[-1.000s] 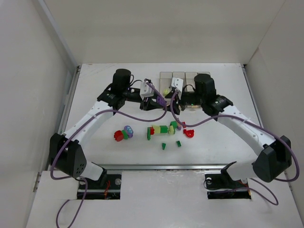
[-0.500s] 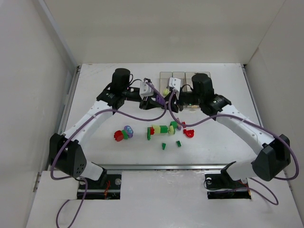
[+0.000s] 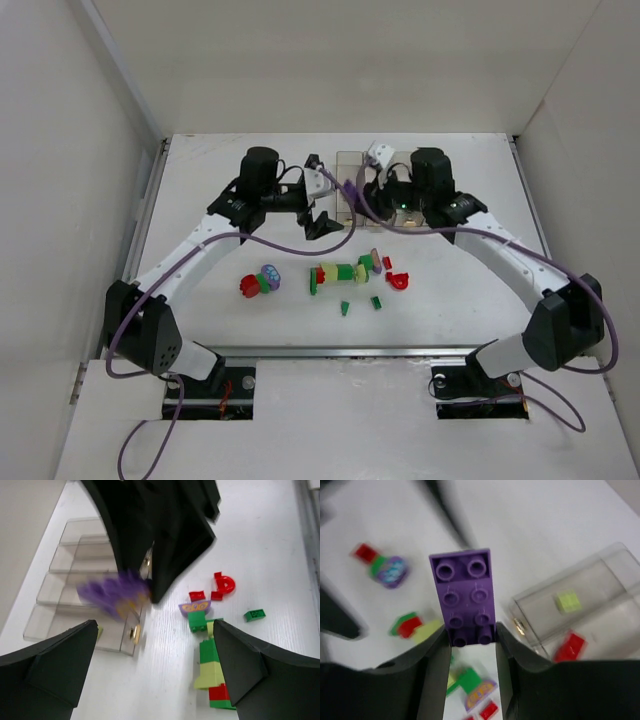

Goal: Sort the legos into containers by color

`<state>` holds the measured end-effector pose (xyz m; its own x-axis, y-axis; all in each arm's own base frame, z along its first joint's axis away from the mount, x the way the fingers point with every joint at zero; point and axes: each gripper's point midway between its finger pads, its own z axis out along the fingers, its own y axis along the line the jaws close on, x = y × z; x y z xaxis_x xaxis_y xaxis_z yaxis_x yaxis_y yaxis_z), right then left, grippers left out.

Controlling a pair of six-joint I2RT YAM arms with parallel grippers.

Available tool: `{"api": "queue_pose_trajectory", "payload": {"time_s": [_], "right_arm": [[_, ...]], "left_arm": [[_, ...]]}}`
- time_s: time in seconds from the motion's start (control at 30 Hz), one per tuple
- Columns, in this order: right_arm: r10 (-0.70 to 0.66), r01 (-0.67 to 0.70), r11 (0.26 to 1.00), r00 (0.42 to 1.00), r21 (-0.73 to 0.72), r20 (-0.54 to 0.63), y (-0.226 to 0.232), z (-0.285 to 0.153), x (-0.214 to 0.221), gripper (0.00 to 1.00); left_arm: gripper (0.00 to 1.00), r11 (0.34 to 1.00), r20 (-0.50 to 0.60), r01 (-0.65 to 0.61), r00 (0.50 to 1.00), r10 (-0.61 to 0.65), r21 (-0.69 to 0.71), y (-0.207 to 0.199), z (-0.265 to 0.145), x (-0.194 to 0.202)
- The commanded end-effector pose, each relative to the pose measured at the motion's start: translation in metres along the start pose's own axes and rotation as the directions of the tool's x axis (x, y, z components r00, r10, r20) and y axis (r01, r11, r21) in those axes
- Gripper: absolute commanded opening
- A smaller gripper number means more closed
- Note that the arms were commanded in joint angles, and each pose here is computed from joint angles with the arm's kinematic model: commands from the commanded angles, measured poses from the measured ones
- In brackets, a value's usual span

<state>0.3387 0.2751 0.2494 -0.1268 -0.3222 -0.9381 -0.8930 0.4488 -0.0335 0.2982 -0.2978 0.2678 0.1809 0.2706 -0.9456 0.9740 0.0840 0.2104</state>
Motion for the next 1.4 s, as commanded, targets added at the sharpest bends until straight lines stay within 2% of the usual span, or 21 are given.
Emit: {"api": "queue_pose_trajectory", "payload": {"time_s": [0.0,0.03,0.07,0.17,0.27,0.4,0.47,0.6,0.63,0.7,0.73,0.8,0.87,0.93,0.97,1.03,1.2,1.27,1.37], "right_arm": [[0.286,-0.270,0.830,0.957,0.488,0.043,-0.123,-0.043,0.029,0.00],[0.328,-0.303,0.774,0.943,0.556,0.057,-0.140,-0.052,0.040,0.00],[0.355,-0.316,0.664,0.931,0.678,0.086,-0.168,-0.077,0.051,0.00],[0.417,-0.313,0.508,0.905,0.802,0.089,-0.200,-0.106,0.082,0.00],[0.444,-0.315,0.474,0.892,0.822,0.086,-0.212,-0.115,0.096,0.00],[0.509,-0.285,0.364,0.858,0.887,0.066,-0.238,-0.137,0.132,0.00],[0.555,-0.280,0.357,0.831,0.891,0.039,-0.246,-0.133,0.151,0.00],[0.597,-0.292,0.415,0.802,0.862,-0.016,-0.250,-0.117,0.166,0.04],[0.602,-0.295,0.436,0.798,0.851,-0.032,-0.249,-0.113,0.167,0.10],[0.608,-0.300,0.443,0.793,0.845,-0.038,-0.249,-0.110,0.168,0.16],[0.608,-0.300,0.443,0.793,0.845,-0.038,-0.249,-0.110,0.168,0.23],[0.608,-0.300,0.443,0.793,0.845,-0.038,-0.249,-0.110,0.168,0.31],[0.609,-0.305,0.450,0.793,0.839,-0.038,-0.248,-0.108,0.167,0.40],[0.599,-0.305,0.463,0.800,0.832,-0.040,-0.247,-0.109,0.163,0.44],[0.591,-0.305,0.463,0.806,0.832,-0.033,-0.247,-0.111,0.157,0.54],[0.584,-0.310,0.469,0.811,0.827,-0.027,-0.246,-0.111,0.152,0.64],[0.567,-0.321,0.483,0.823,0.815,-0.012,-0.242,-0.115,0.140,0.68],[0.548,-0.299,0.482,0.836,0.824,-0.017,-0.239,-0.119,0.133,0.68],[0.508,-0.250,0.475,0.861,0.844,-0.030,-0.231,-0.120,0.117,0.68]], "left_arm": [[1.00,0.975,-0.033,0.055,0.997,-0.064,-0.217,0.022,-0.020,-0.004],[1.00,0.941,-0.075,0.052,0.994,-0.081,-0.333,0.040,-0.026,0.010],[1.00,0.922,-0.097,0.046,0.991,-0.089,-0.383,0.048,-0.030,0.016],[1.00,0.864,-0.153,0.027,0.981,-0.120,-0.503,0.064,-0.044,0.032],[1.00,0.850,-0.182,0.019,0.974,-0.134,-0.526,0.065,-0.048,0.044],[1.00,0.855,-0.177,0.008,0.977,-0.116,-0.519,0.061,-0.049,0.042],[1.00,0.858,-0.189,0.000,0.975,-0.113,-0.514,0.059,-0.049,0.047],[1.00,0.848,-0.243,-0.055,0.966,-0.088,-0.527,0.062,-0.054,0.057],[1.00,0.840,-0.243,-0.061,0.966,-0.085,-0.538,0.065,-0.056,0.056],[1.00,0.832,-0.258,-0.076,0.963,-0.083,-0.550,0.067,-0.058,0.061],[1.00,0.832,-0.264,-0.086,0.962,-0.074,-0.548,0.067,-0.058,0.061],[1.00,0.840,-0.297,-0.120,0.954,-0.051,-0.530,0.066,-0.059,0.064],[1.00,0.900,-0.343,-0.157,0.939,0.009,-0.407,0.044,-0.047,0.072],[1.00,0.914,-0.392,-0.234,0.915,0.093,-0.330,0.034,-0.041,0.075],[1.00,0.921,-0.413,-0.237,0.906,0.094,-0.310,0.028,-0.040,0.082],[1.00,0.924,-0.428,-0.253,0.897,0.114,-0.285,0.022,-0.036,0.083],[1.00,0.953,-0.426,-0.217,0.898,0.109,-0.213,0.003,-0.030,0.092],[1.00,0.960,-0.388,-0.209,0.913,0.124,-0.185,-0.006,-0.030,0.081],[1.00,0.960,-0.390,-0.216,0.911,0.132,-0.180,-0.011,-0.034,0.081]]}}
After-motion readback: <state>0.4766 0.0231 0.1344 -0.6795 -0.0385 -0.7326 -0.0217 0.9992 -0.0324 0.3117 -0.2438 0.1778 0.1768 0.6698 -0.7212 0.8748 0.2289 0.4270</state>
